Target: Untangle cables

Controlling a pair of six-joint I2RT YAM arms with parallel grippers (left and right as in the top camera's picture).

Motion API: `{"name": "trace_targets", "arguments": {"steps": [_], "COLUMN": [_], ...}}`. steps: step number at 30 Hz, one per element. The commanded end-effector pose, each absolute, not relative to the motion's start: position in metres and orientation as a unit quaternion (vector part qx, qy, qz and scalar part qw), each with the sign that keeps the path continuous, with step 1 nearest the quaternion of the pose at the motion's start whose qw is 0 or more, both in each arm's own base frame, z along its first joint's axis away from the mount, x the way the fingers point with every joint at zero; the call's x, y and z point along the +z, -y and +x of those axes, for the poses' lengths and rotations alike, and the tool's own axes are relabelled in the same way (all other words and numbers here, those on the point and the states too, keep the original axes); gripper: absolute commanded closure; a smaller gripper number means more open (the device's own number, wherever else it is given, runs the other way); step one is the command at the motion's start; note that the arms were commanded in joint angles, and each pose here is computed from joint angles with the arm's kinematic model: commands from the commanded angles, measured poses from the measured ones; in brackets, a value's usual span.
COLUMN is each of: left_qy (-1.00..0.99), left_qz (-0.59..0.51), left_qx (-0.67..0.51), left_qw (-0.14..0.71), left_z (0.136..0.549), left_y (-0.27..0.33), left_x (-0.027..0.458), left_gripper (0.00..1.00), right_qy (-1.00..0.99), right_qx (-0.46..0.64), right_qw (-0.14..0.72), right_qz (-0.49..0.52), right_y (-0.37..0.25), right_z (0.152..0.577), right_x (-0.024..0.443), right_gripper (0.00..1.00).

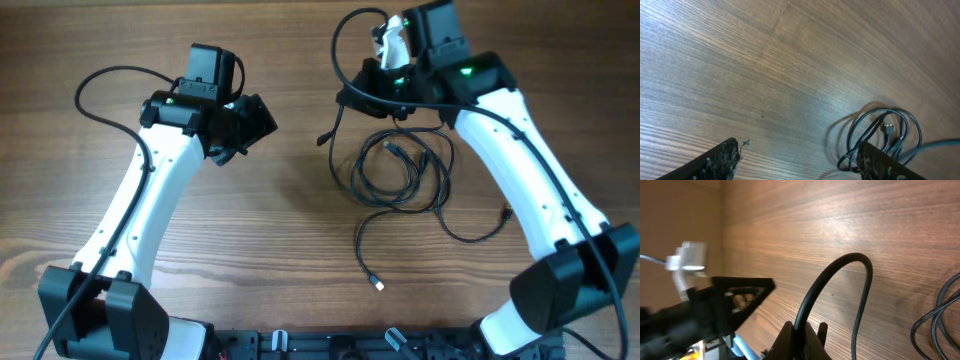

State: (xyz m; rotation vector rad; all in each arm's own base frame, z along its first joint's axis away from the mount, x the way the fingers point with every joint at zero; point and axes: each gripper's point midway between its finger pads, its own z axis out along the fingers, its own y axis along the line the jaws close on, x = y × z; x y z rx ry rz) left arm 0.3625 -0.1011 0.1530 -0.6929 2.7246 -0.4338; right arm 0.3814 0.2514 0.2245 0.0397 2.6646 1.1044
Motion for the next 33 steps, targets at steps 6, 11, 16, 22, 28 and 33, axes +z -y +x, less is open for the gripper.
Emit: {"name": "trace_targets", "arguments": {"steps": [6, 11, 16, 22, 28, 33], "left_qy": [-0.918, -0.917, -0.922, -0.954, -0.965, -0.966], "left_qz": [-0.341, -0.354, -0.345, -0.2, -0.189, -0.192], "left_qx": [-0.13, -0.119, -0.113, -0.178, -0.14, -0.137], "left_qw": [0.157, 0.141, 0.132, 0.131, 0.116, 0.107], "left_z": [0.374, 0.366, 0.36, 0.361, 0.361, 0.365], "left_y": [0.048, 0.037, 0.037, 0.09, 0.096, 0.097], "left_x": [0.149, 0.145, 0.143, 0.15, 0.13, 0.119], "left_gripper": [0.18, 0.11, 0.11, 0.02, 0.0, 0.0], "right_qy": [-0.928, -0.937, -0.976, -0.986, -0.986, -0.962], "right_qx": [0.357, 0.335, 0.205, 0.148, 0.075, 0.084], "right_qw": [0.082, 0.079, 0.024, -0.05, 0.073, 0.18], "right_qz": [-0.07, -0.059, 0.07, 0.05, 0.133, 0.188], "right_y": [-0.328, -0.291, -0.182, -0.137, -0.09, -0.065], "right_z": [0.347, 0.361, 0.363, 0.325, 0.294, 0.259], "right_x": [0.174, 0.166, 0.133, 0.129, 0.212, 0.271], "right_gripper": [0.59, 0.14, 0.0, 0.0, 0.0, 0.0]}}
